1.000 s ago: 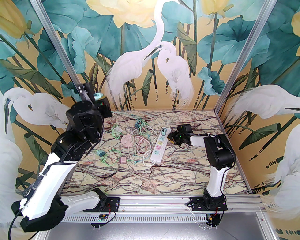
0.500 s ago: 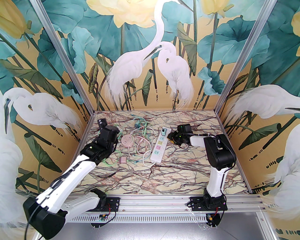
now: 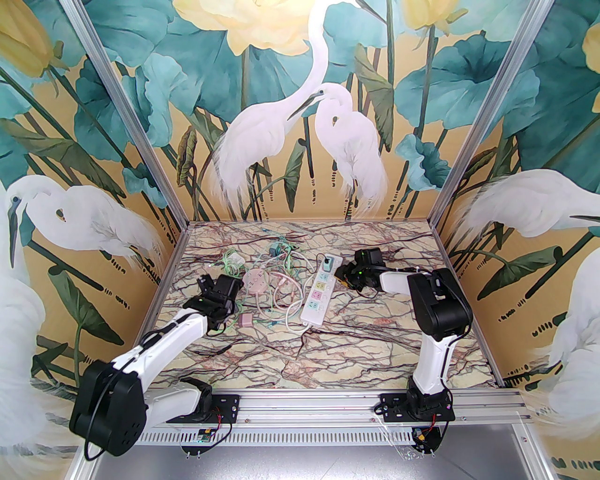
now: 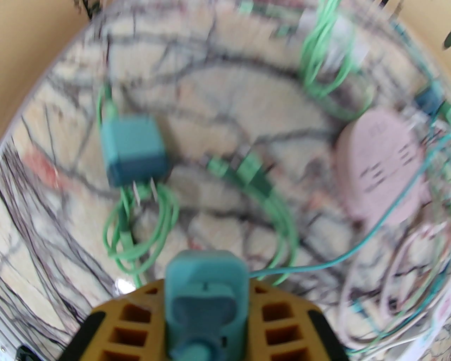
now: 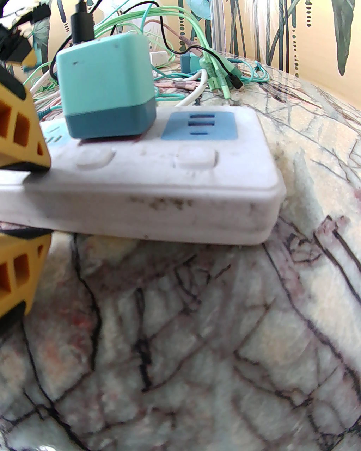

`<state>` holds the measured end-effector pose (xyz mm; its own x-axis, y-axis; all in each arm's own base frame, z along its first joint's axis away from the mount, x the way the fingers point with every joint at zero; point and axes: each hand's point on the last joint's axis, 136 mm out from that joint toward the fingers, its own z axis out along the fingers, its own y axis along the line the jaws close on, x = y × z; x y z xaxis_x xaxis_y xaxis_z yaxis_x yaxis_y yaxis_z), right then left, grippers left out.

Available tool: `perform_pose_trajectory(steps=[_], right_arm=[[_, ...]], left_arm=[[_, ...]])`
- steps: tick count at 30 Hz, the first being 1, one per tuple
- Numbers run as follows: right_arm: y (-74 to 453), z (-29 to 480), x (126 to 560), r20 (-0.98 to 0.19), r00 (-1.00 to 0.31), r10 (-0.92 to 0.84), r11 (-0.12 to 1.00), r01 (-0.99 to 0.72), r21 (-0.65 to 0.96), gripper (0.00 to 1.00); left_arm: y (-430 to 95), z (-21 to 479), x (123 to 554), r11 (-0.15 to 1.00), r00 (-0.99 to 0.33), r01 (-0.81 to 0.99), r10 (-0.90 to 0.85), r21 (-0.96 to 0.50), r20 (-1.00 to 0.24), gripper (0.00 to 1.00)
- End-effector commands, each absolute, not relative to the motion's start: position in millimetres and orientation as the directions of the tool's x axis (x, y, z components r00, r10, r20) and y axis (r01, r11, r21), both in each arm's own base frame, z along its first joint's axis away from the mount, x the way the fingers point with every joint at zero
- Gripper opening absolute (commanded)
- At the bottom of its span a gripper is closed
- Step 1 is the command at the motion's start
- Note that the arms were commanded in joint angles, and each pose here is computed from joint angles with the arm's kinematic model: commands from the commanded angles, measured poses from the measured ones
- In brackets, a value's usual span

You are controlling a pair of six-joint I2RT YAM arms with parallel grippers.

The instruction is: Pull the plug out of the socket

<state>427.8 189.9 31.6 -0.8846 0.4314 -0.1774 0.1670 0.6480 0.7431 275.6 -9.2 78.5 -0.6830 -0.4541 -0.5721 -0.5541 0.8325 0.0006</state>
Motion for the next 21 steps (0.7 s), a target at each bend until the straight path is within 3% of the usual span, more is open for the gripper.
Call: perform_pose_trajectory(steps=[1,4,6,13,17,21], right_arm=[[171,-13,401,-0.107,-0.885,0.454,0.720,0.293,0.629,0.34],[171,-13,401,-0.109,-0.885,0.453,0.723,0.293,0.626,0.34],[170,-12,401,-0.110,-0.885,0.452,0.725,0.292,0.624,0.34],[171,-12,401,-0.112,-0.887,0.449,0.726,0.289,0.624,0.34],[171,-14,401,-0.107,-0.887,0.450,0.725,0.292,0.624,0.34],[174,-12,404,-0.105,-0.890,0.444,0.716,0.283,0.638,0.34]], left_arm=[[-17,85,301,0.841,-0.652,-0.536,-0.471,-0.078,-0.595,0.23],[-17,88,319,0.845,-0.652,-0.529,-0.463,-0.078,-0.600,0.24],[-15,85,326,0.838,-0.660,-0.541,-0.472,-0.066,-0.584,0.32],[-15,83,327,0.820,-0.688,-0.571,-0.495,-0.025,-0.531,0.84],[-36,106,331,0.840,-0.680,-0.528,-0.507,-0.126,-0.530,0.88],[-81,148,345,0.917,-0.666,-0.367,-0.377,-0.158,-0.643,0.89]])
